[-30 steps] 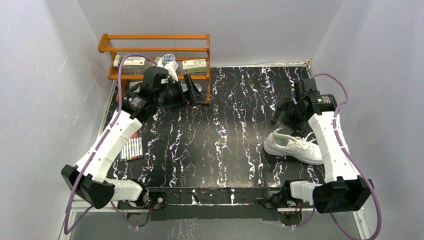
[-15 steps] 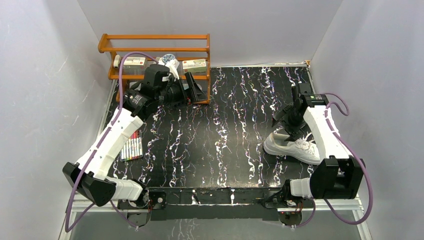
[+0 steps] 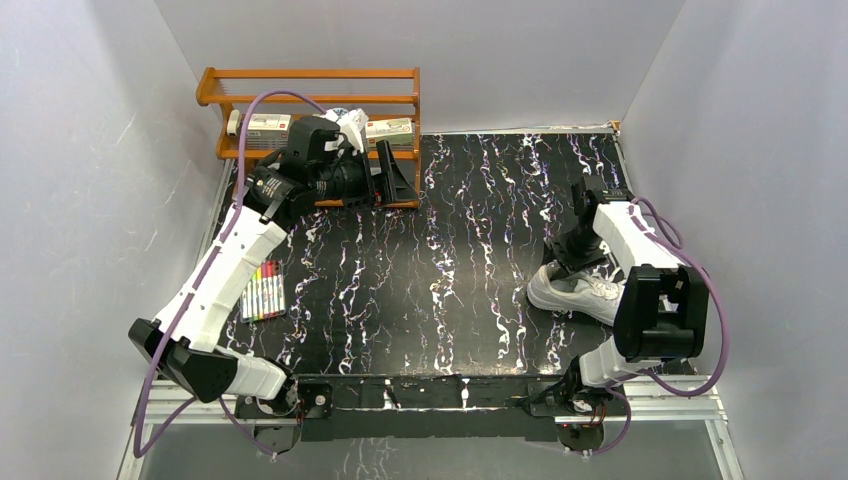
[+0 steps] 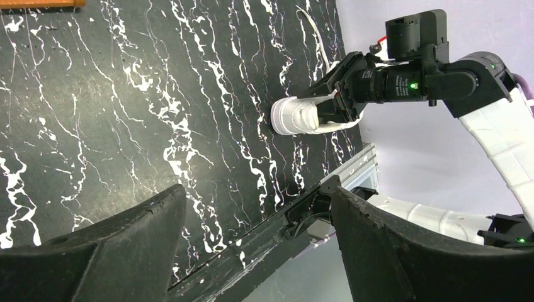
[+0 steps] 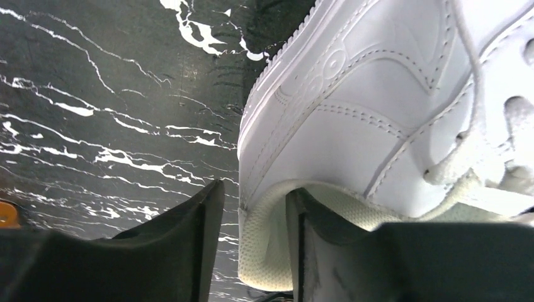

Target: Tie the shoes

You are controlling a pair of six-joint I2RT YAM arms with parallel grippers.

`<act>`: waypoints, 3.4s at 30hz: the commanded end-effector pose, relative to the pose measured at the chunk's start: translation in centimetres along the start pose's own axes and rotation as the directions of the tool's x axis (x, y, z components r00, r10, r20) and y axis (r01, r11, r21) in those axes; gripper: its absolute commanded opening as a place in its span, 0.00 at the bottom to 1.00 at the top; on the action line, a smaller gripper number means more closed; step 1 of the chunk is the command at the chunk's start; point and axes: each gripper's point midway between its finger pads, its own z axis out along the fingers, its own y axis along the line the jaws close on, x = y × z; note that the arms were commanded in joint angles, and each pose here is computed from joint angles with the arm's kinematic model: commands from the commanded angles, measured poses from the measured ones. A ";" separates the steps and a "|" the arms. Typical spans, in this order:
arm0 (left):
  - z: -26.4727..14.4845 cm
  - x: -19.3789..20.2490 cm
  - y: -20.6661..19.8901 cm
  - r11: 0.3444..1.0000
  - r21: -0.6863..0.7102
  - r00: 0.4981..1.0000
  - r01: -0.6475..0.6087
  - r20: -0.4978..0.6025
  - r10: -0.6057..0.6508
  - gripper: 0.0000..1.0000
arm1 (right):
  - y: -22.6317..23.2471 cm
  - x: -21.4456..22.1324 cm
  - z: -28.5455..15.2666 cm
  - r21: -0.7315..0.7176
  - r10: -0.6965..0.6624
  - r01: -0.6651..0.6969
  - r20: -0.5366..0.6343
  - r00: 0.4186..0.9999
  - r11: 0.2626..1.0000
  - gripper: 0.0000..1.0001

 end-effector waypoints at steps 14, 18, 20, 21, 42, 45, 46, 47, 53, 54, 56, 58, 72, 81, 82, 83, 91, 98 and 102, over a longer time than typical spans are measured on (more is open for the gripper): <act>-0.8 -1.5 -0.7 1.000 0.004 0.996 0.012 0.083 -0.013 0.81 | 4.8 6.0 -0.4 -0.139 -0.385 0.380 -0.009 0.923 0.914 0.15; -1.2 -2.0 -0.6 1.000 -0.010 0.992 0.021 0.122 -0.019 0.81 | 6.4 11.3 -0.9 -0.254 -0.642 0.622 0.002 0.766 0.741 0.05; -1.5 -2.2 -0.4 1.000 -0.021 0.990 0.018 0.137 -0.015 0.81 | 5.8 13.7 -0.8 -0.249 -0.738 0.711 -0.022 0.674 0.657 0.01; -1.6 -2.2 -0.3 1.000 -0.024 0.990 0.016 0.142 -0.012 0.81 | 5.8 15.6 -0.9 -0.306 -0.800 0.754 -0.048 0.598 0.582 0.00; -1.1 0.6 1.8 0.994 -0.064 0.993 0.085 0.090 -0.079 0.81 | -4.2 24.2 -2.5 -0.413 -0.997 0.911 0.075 0.013 -0.019 0.00; -0.5 2.1 2.7 0.990 -0.077 0.992 0.121 0.051 -0.117 0.81 | -3.5 25.1 -2.2 -0.456 -0.994 0.890 0.107 0.024 -0.027 0.07; -0.1 2.8 2.9 0.988 -0.078 0.991 0.133 0.024 -0.132 0.81 | -3.1 25.3 -2.4 -0.456 -0.993 0.889 0.115 0.023 -0.032 0.12; 0.3 3.4 3.1 0.986 -0.078 0.989 0.147 -0.004 -0.148 0.81 | -2.7 25.4 -2.6 -0.455 -0.993 0.890 0.118 0.022 -0.034 0.17; 2.8 7.9 5.1 0.961 -0.121 0.949 0.251 -0.166 -0.269 0.82 | -1.6 25.6 -5.9 -0.451 -0.993 0.891 0.122 -0.002 -0.057 0.72; 3.2 8.5 5.4 0.957 -0.128 0.940 0.262 -0.189 -0.283 0.82 | -1.5 25.5 -6.9 -0.446 -0.991 0.893 0.134 -0.003 -0.063 0.74; 4.0 9.4 5.9 0.954 -0.128 0.929 0.271 -0.224 -0.294 0.81 | -1.0 25.2 -9.0 -0.455 -0.985 0.888 0.173 0.012 -0.070 0.74; 4.9 10.1 6.4 0.952 -0.130 0.920 0.278 -0.248 -0.302 0.81 | -0.8 24.0 -9.9 -0.453 -0.981 0.890 0.188 0.042 -0.049 0.74; 13.1 15.7 10.5 0.805 -0.188 0.729 0.563 -0.348 -0.590 0.79 | -0.3 20.3 -4.5 -0.514 -0.967 0.858 0.219 0.130 -0.001 0.67; 16.5 16.0 12.1 0.592 -0.182 0.548 0.785 -0.240 -0.801 0.78 | -0.2 21.3 -2.4 -0.469 -0.956 0.883 0.257 0.142 0.005 0.61; 16.8 15.8 12.3 0.581 -0.177 0.542 0.794 -0.226 -0.810 0.77 | -0.1 21.5 -2.4 -0.471 -0.954 0.882 0.264 0.139 -0.001 0.60; 17.0 15.6 12.4 0.569 -0.173 0.535 0.804 -0.208 -0.819 0.77 | -0.1 21.7 -2.3 -0.467 -0.954 0.884 0.269 0.134 -0.007 0.59; 17.9 15.4 13.3 0.427 -0.153 0.408 0.891 -0.140 -0.902 0.74 | -0.2 21.5 -1.2 -0.410 -0.949 0.911 0.274 0.160 0.035 0.46; 18.5 17.3 12.8 0.350 -0.200 0.330 0.915 -0.126 -0.935 0.65 | 0.1 21.4 -1.0 -0.391 -0.943 0.918 0.278 0.185 0.065 0.40; 19.3 17.7 13.4 0.308 -0.199 0.289 0.930 -0.118 -0.950 0.48 | 0.1 21.8 -0.9 -0.379 -0.945 0.924 0.284 0.164 0.046 0.39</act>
